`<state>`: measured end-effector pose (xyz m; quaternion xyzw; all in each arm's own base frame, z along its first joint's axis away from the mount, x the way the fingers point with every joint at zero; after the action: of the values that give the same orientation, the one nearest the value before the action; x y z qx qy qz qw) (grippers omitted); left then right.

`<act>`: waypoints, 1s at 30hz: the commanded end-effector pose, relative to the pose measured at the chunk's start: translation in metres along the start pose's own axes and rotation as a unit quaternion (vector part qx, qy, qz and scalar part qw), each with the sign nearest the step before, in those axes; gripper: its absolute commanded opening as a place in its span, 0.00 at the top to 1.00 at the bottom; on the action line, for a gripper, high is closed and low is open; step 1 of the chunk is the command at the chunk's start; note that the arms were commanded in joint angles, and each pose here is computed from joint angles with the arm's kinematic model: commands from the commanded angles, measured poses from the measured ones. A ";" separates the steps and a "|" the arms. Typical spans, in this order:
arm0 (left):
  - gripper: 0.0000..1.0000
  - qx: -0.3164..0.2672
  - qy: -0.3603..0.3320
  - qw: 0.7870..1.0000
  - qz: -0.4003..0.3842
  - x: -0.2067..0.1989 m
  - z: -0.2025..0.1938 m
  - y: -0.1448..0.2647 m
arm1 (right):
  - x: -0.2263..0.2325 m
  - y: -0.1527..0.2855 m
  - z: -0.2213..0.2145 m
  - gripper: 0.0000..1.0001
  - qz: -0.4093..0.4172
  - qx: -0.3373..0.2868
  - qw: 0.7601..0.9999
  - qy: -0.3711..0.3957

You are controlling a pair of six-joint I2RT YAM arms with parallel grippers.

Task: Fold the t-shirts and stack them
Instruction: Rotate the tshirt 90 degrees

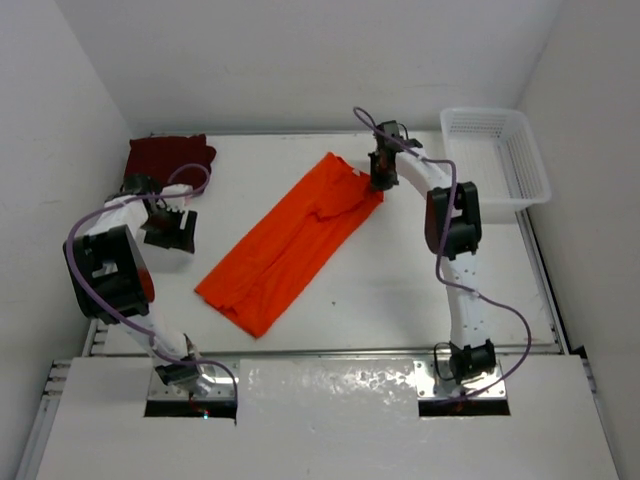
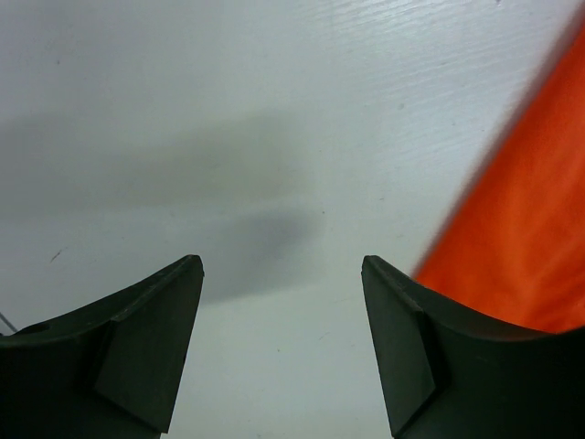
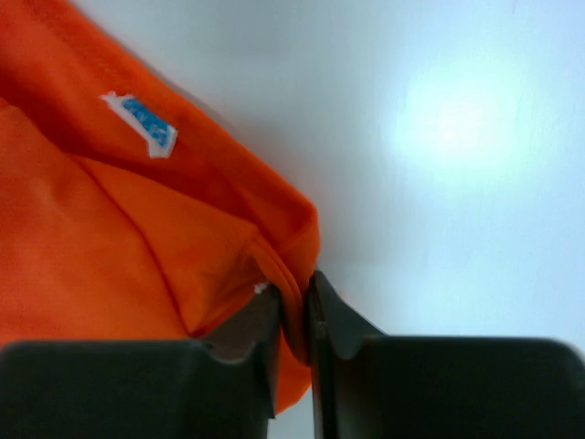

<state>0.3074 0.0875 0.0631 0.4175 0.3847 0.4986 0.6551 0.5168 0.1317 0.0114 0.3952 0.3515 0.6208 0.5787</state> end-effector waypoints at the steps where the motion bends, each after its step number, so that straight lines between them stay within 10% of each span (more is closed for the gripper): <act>1: 0.31 -0.012 -0.017 0.999 -0.035 -0.008 0.013 0.001 | -0.035 -0.054 0.025 0.83 -0.048 -0.008 0.999 -0.025; 3: 0.31 -0.006 -0.028 0.999 -0.042 -0.012 0.015 -0.001 | -0.033 -0.068 0.061 0.76 -0.020 -0.081 0.995 -0.062; 10: 0.31 0.007 -0.091 0.992 -0.083 -0.058 0.023 -0.014 | -0.025 -0.047 0.166 0.01 0.053 -0.277 0.952 -0.116; 20: 0.33 -0.016 -0.113 0.990 -0.080 -0.062 0.035 -0.005 | -0.004 0.118 0.173 0.01 0.077 -0.303 0.948 -0.062; 26: 0.36 -0.079 -0.154 0.984 -0.050 -0.063 0.050 0.027 | 0.067 0.137 -0.045 0.02 0.118 -0.138 0.982 -0.057; 29: 0.37 -0.104 -0.157 0.981 -0.038 -0.069 0.051 0.037 | 0.103 0.151 -0.141 0.38 0.199 -0.086 0.971 -0.098; 30: 0.37 -0.118 -0.150 0.981 -0.029 -0.070 0.051 0.041 | 0.113 0.160 -0.156 0.71 0.225 -0.079 0.964 -0.113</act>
<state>0.3215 0.0205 0.1077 0.4187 0.2745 0.4303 0.7511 0.3551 0.2187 0.1454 0.3759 0.1423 0.7551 0.5179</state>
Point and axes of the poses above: each gripper's point midway between its finger pads, its own y axis back along the fingers, its own x axis along the line the jaws close on, z = x × y, the point moved 2 cm from there along y, back along the fingers
